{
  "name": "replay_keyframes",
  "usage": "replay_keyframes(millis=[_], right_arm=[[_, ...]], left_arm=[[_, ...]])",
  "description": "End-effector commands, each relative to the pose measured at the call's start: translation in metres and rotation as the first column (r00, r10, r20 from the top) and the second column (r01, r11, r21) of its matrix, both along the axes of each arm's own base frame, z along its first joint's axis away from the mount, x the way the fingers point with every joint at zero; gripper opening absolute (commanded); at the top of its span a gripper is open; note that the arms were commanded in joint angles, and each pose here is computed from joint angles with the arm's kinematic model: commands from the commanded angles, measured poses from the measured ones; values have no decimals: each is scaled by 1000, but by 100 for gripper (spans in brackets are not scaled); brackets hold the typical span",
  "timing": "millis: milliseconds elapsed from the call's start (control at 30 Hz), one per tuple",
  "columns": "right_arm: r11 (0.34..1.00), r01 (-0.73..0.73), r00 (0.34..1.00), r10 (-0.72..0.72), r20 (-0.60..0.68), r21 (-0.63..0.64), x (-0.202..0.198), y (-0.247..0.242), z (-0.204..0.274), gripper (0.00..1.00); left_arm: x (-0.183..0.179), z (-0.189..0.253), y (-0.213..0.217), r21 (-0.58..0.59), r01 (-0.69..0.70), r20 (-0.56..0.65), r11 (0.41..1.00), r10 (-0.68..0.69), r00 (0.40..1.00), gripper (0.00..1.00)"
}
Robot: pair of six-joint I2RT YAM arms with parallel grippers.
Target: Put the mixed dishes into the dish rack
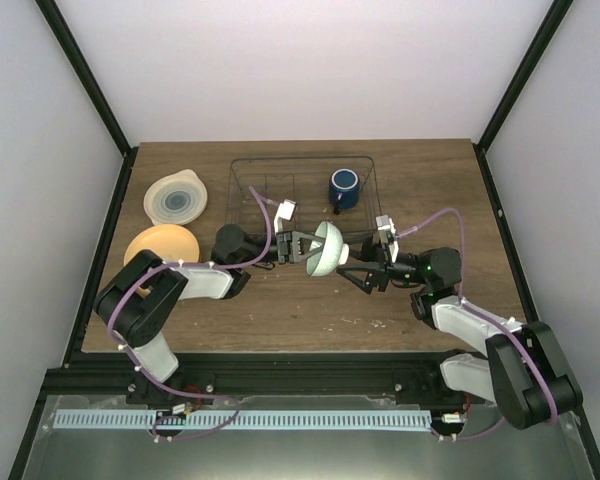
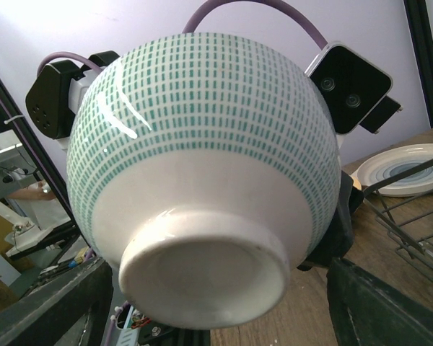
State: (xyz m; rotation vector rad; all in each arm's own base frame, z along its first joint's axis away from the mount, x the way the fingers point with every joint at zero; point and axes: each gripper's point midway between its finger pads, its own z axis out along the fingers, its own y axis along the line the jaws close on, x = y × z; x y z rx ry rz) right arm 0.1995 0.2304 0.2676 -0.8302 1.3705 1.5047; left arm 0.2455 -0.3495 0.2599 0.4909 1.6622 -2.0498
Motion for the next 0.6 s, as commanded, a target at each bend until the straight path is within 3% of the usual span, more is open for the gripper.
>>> replay_keyframes(millis=[0, 567], right_arm=[[1000, 2, 999, -3, 46, 22, -2, 1, 9, 82], [999, 11, 996, -14, 89, 33, 0, 1, 21, 76]], left_arm=[[-4, 14, 1, -55, -7, 64, 998, 11, 998, 0], [-5, 10, 1, -50, -7, 52, 999, 10, 999, 0]])
